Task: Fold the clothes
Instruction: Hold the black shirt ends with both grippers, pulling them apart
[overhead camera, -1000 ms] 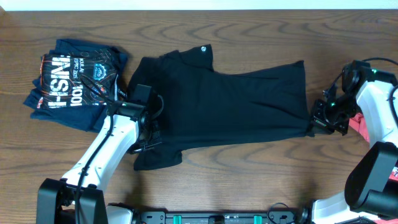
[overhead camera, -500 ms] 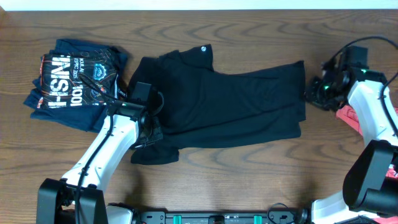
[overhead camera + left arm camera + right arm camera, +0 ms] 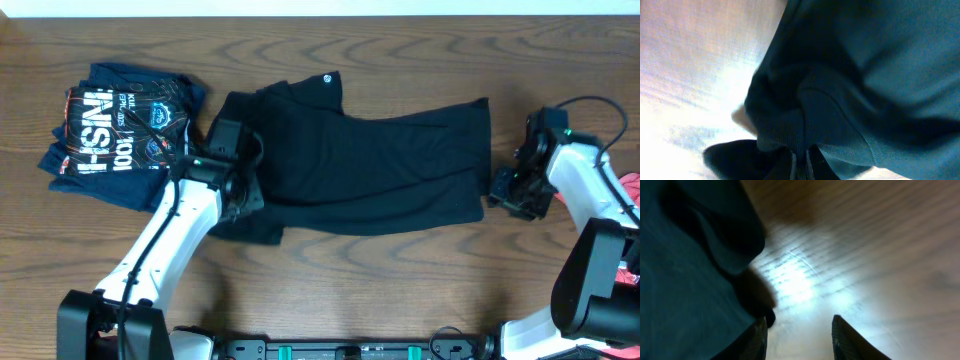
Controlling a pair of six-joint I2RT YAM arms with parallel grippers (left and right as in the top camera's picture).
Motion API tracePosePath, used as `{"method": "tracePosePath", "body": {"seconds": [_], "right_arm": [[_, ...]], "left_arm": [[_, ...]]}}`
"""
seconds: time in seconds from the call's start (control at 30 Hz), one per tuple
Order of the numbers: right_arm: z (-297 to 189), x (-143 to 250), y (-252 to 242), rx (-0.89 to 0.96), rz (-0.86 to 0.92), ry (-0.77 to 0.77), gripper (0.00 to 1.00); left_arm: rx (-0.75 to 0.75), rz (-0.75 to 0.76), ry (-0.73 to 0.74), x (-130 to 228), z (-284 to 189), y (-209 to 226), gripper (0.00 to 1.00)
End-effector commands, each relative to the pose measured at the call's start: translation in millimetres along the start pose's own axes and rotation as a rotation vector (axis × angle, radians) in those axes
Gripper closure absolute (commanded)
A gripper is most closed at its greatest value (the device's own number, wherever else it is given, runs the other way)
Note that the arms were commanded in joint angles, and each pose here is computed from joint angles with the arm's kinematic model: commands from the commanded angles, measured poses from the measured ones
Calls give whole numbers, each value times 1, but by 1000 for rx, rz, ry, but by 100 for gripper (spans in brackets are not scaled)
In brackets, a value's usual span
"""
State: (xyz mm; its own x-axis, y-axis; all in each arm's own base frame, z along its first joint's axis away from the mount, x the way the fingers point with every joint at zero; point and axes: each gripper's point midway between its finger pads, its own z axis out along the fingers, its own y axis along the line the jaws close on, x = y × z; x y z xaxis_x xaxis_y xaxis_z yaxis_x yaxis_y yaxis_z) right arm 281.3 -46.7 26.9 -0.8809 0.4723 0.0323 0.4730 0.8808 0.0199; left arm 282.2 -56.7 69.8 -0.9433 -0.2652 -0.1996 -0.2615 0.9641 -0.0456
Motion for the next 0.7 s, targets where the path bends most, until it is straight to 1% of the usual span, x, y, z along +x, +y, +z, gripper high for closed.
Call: {"method": "tracePosePath", "body": {"seconds": [0.0,0.07,0.27,0.43,0.67], "right_arm": [[22,24,15,-101,-33,74,60],[33,31,15,-108,-38,75,60],[51,32,17,-136,-54,34,60],[47,40,38,-264,-155,60,61],[42,48,51,-350,-200,89,61]], "left_arm": [[13,28,-76,-22,-19,-5,94],[6,11,-62,-18,-19,-3,94],[-7,-2,-36,-12,-19,0,94],[-10,-27,-28,-10,-19,1,94],[-12,-27,-26,-10,-19,2,94]]}}
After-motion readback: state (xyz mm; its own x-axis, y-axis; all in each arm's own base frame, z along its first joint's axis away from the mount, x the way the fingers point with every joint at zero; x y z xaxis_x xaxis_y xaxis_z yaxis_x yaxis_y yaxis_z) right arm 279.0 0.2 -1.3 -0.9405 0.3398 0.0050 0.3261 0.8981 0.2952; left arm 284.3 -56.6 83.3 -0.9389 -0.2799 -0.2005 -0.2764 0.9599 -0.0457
